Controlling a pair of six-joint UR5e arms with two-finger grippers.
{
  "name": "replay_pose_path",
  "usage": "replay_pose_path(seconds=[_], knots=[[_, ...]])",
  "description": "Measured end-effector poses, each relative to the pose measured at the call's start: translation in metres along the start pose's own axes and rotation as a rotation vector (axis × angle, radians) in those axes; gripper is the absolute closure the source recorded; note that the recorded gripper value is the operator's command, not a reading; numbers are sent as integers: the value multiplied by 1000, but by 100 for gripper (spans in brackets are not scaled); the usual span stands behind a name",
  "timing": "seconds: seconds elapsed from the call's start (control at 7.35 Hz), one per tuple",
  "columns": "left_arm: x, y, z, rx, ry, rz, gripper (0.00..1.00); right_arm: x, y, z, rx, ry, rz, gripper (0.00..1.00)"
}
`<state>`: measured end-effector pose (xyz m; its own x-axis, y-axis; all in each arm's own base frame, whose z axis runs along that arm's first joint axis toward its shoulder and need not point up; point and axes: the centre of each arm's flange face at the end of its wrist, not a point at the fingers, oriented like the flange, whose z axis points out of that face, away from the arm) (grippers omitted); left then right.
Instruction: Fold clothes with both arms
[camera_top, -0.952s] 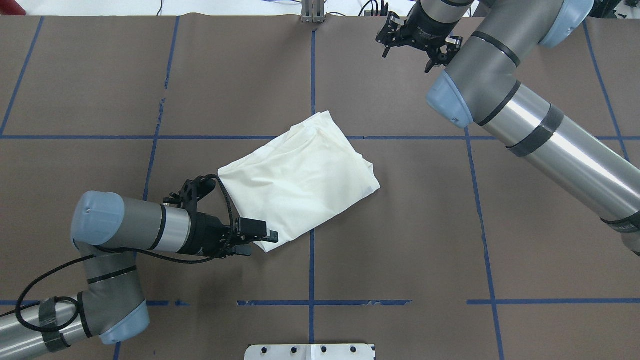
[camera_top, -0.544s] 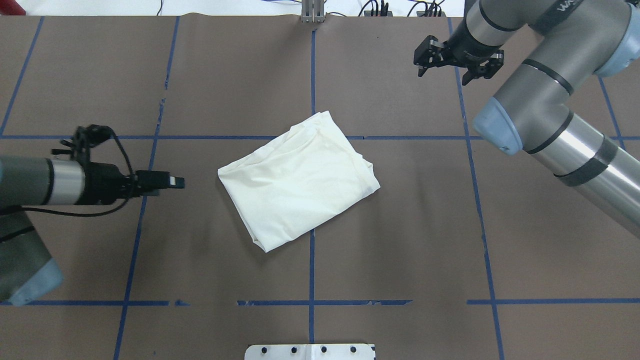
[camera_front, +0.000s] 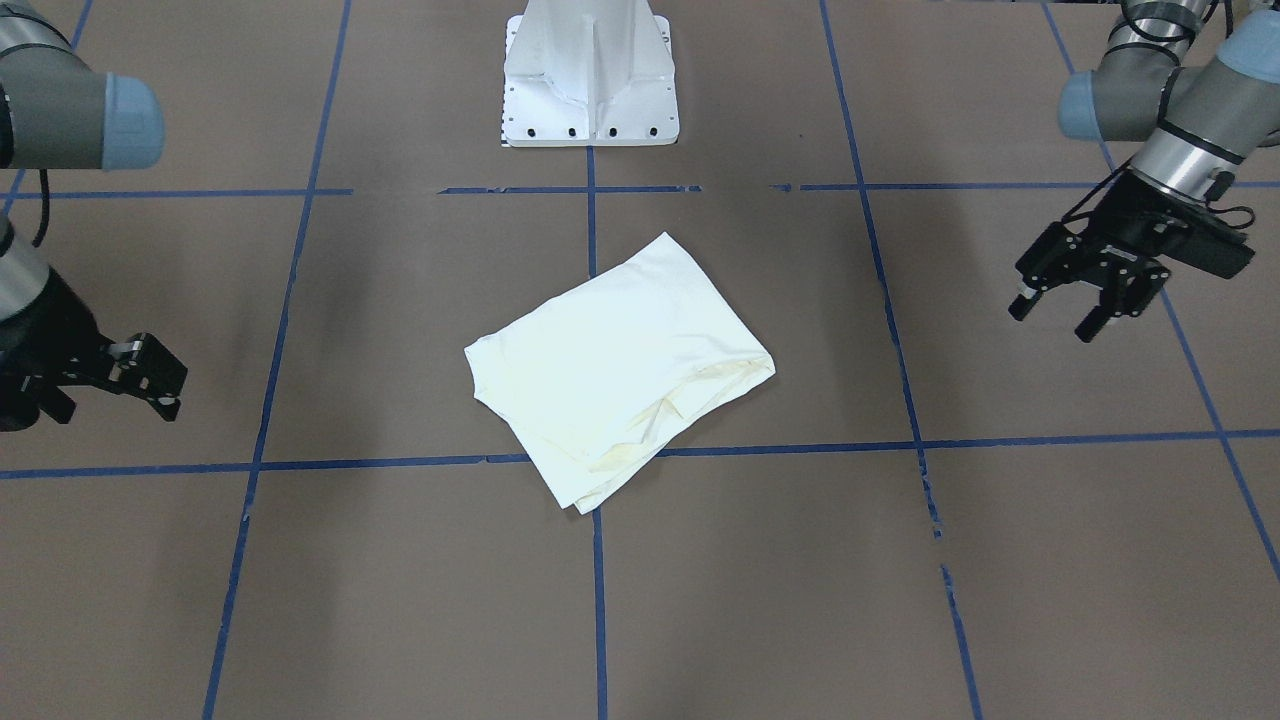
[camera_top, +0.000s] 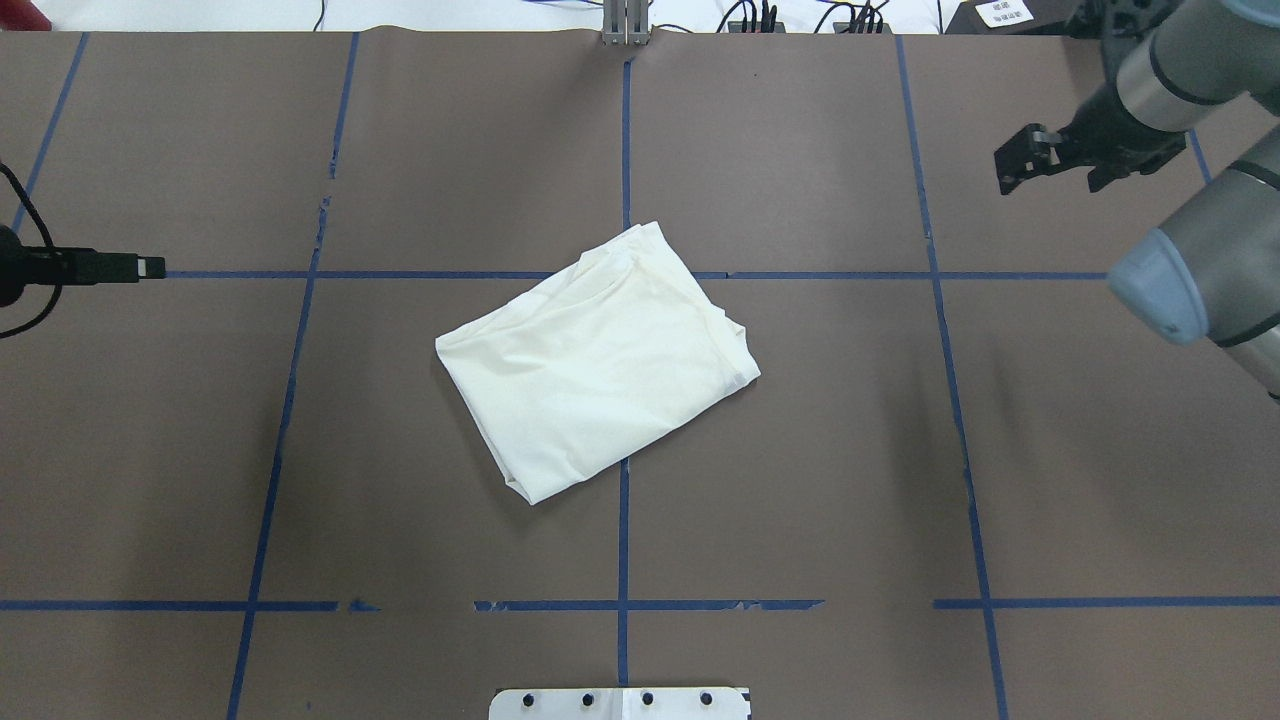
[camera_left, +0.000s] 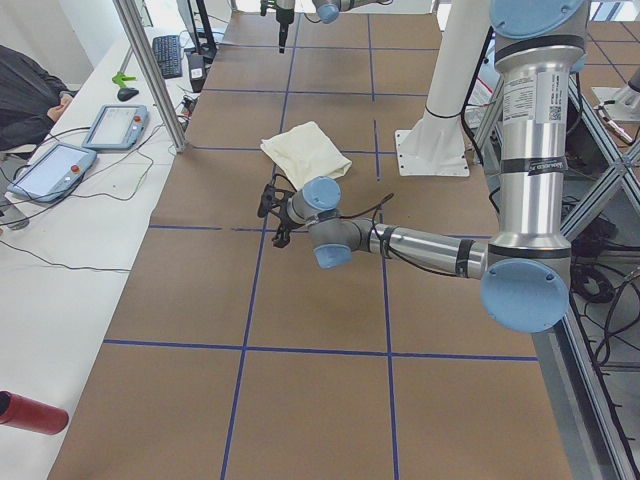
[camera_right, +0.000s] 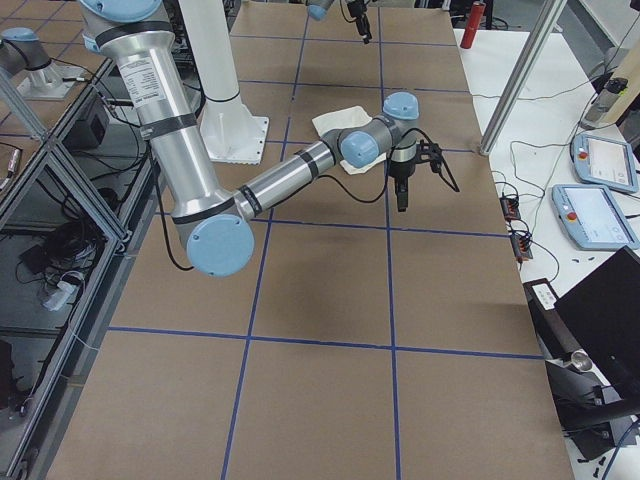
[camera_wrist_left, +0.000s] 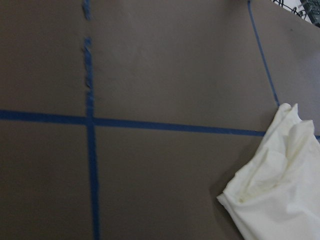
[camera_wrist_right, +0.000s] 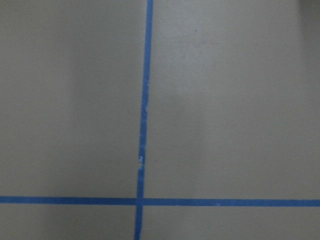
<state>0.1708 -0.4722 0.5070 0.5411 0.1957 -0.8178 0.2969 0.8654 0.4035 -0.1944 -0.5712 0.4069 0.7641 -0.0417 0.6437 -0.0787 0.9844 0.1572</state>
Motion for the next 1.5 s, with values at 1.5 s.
replay_pose_path(seconds=[1.5], knots=[[-243, -12, -117, -416, -265, 336, 0, 294, 143, -14, -130, -138, -66, 0]])
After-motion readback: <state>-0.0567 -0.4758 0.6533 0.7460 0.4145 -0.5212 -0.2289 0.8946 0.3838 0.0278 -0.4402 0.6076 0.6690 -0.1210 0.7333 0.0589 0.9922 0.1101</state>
